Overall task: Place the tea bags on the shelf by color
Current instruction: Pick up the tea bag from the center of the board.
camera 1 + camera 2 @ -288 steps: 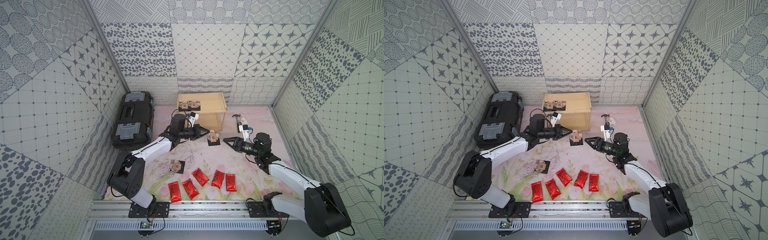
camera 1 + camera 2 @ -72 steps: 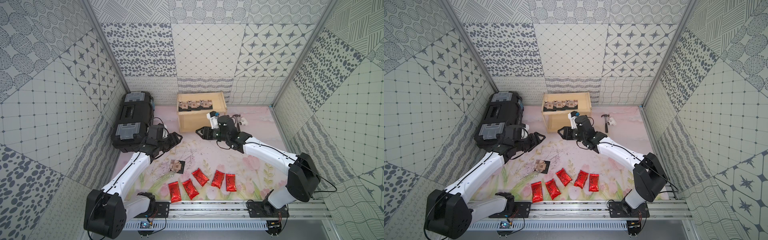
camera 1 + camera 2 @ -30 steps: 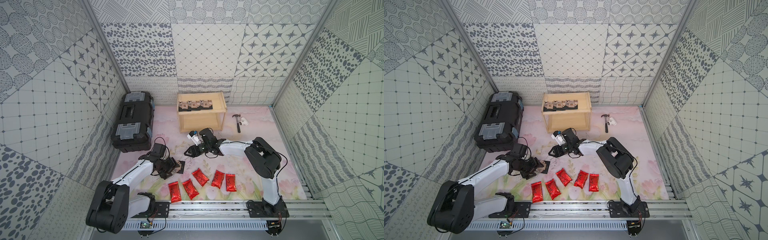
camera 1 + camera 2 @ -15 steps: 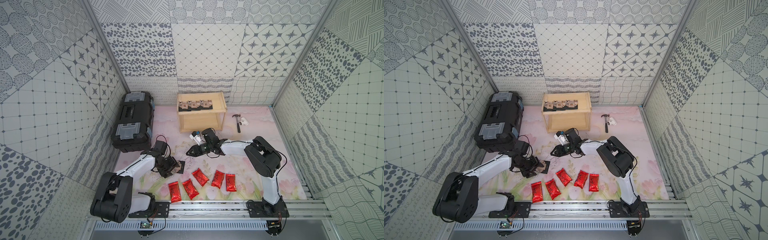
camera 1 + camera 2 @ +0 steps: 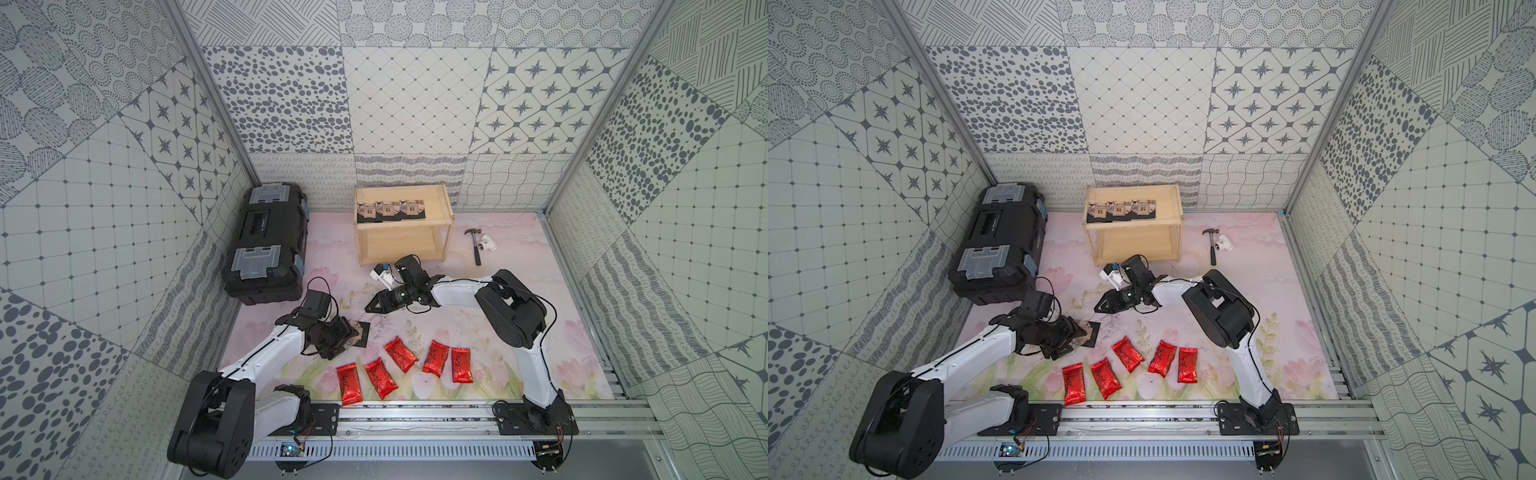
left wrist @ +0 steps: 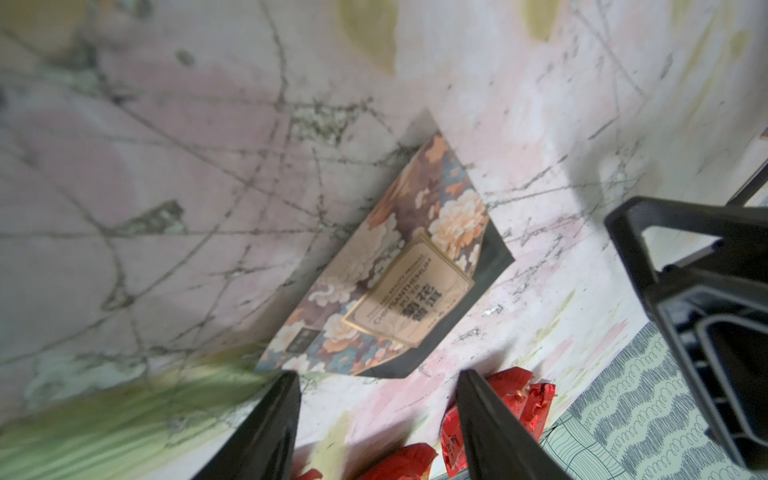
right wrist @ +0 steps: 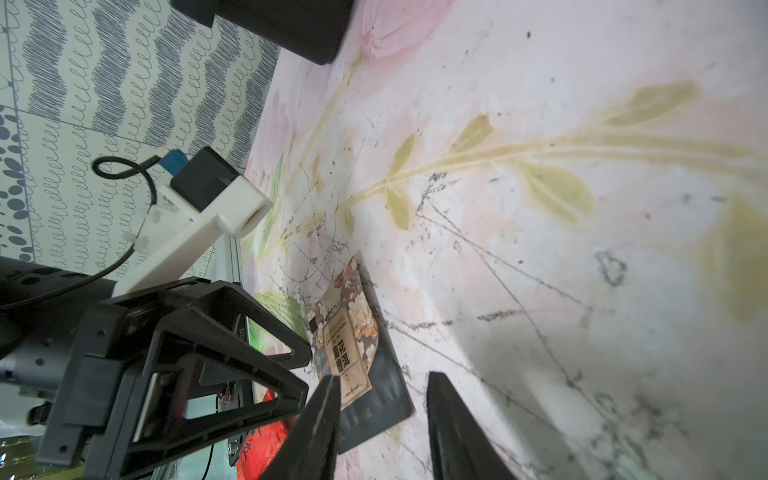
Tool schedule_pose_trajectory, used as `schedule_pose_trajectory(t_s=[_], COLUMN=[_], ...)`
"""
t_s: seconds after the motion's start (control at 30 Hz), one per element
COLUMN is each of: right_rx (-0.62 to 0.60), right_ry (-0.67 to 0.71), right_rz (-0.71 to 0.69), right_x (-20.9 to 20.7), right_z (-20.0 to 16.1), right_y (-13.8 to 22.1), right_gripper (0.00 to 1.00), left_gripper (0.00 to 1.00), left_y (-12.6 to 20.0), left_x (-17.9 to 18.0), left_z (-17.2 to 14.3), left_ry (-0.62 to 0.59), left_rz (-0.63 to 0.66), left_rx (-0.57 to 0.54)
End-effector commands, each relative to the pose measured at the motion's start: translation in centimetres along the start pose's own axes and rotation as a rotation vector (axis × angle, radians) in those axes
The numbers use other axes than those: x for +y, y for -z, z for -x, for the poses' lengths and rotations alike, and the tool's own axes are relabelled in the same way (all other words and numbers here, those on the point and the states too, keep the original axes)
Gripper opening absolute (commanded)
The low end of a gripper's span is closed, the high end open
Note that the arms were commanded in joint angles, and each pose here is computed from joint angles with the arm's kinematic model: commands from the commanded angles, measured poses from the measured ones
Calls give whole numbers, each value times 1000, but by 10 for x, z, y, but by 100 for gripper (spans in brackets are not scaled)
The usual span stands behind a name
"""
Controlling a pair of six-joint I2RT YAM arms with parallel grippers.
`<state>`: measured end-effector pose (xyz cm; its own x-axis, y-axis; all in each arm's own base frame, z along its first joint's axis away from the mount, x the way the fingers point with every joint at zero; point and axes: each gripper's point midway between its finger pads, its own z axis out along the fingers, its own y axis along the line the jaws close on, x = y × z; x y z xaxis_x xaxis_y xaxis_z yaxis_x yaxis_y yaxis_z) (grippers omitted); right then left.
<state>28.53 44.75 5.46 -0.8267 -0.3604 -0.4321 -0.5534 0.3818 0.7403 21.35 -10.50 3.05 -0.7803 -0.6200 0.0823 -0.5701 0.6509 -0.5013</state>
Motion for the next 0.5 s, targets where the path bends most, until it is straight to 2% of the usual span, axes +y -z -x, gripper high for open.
schedule_pose_trajectory(t_s=[0.0,0.47], right_rx=[36,116], right_ry=[12,-31], right_rz=[13,-6], right_x=[0,-12], right_z=[-6,-26], right_y=[-13,-25], right_gripper=[38,37], left_gripper=[65,64], left_y=[3,17], left_x=[-16,-3], left_z=[28,18], left_ry=[-68,-44], left_rz=[-77,-80], left_rx=[-166,-207])
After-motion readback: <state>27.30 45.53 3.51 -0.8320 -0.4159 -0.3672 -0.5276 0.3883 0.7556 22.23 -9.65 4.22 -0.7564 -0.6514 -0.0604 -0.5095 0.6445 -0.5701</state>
